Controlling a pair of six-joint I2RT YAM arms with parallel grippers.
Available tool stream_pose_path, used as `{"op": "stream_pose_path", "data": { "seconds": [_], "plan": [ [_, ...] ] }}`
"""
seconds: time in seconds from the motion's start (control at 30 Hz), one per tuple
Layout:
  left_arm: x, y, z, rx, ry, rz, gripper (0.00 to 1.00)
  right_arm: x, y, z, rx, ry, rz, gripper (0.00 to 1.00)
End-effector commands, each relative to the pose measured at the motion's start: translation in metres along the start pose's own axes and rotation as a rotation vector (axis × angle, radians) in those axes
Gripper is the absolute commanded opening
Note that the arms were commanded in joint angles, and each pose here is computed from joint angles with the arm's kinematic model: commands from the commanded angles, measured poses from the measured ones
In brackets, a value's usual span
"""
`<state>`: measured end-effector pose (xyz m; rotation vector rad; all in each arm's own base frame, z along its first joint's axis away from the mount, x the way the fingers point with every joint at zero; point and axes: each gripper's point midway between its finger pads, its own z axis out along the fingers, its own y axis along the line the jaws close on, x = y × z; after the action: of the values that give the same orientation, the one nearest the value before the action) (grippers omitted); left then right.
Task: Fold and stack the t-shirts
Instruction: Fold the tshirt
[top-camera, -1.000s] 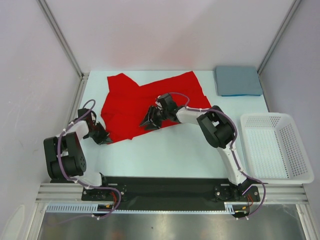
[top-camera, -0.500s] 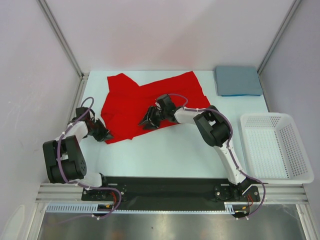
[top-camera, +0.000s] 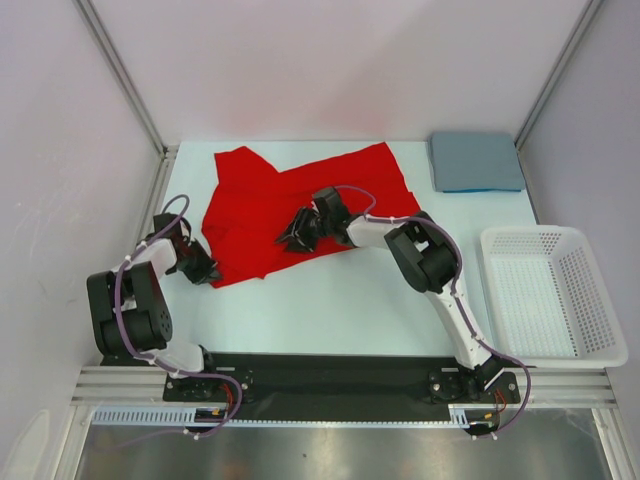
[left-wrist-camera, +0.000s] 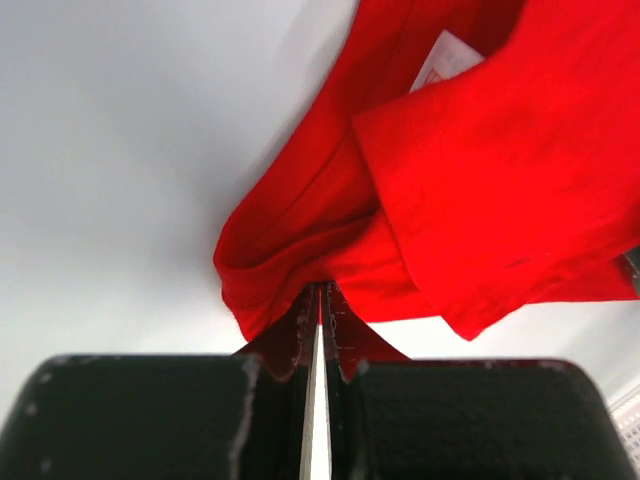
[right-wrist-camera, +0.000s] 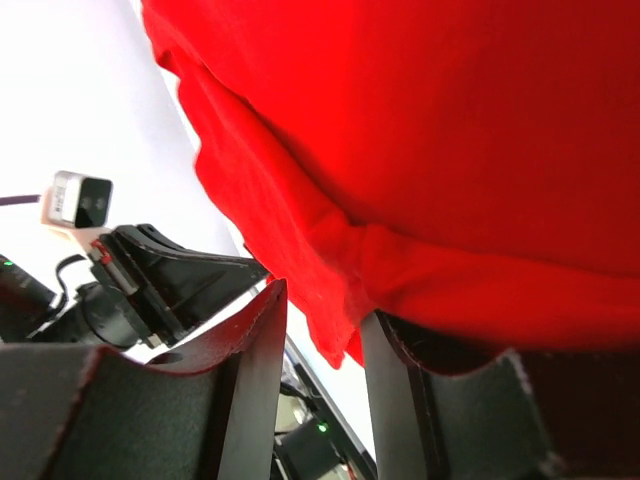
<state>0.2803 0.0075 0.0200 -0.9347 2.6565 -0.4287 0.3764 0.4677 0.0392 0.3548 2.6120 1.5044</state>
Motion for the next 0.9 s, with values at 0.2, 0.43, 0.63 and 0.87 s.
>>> {"op": "stream_pose_path", "data": {
  "seconds": [0.2,0.43,0.63,0.87],
  "plan": [
    [-0.028,-0.008,-0.006,0.003,-0.060,0.043,0.07,-0.036,0.043,-0.002,-0.152,-0.120,0.038,0.38],
    [-0.028,-0.005,-0.004,-0.006,-0.052,0.051,0.06,-0.054,0.031,0.001,-0.133,-0.146,0.098,0.38],
    [-0.026,-0.008,-0.006,0.010,-0.049,0.055,0.06,-0.055,0.017,-0.002,-0.082,-0.122,0.098,0.38],
    [-0.033,-0.018,-0.015,0.039,-0.066,0.062,0.06,-0.054,0.012,-0.019,-0.044,-0.152,0.089,0.42]
  ]
}}
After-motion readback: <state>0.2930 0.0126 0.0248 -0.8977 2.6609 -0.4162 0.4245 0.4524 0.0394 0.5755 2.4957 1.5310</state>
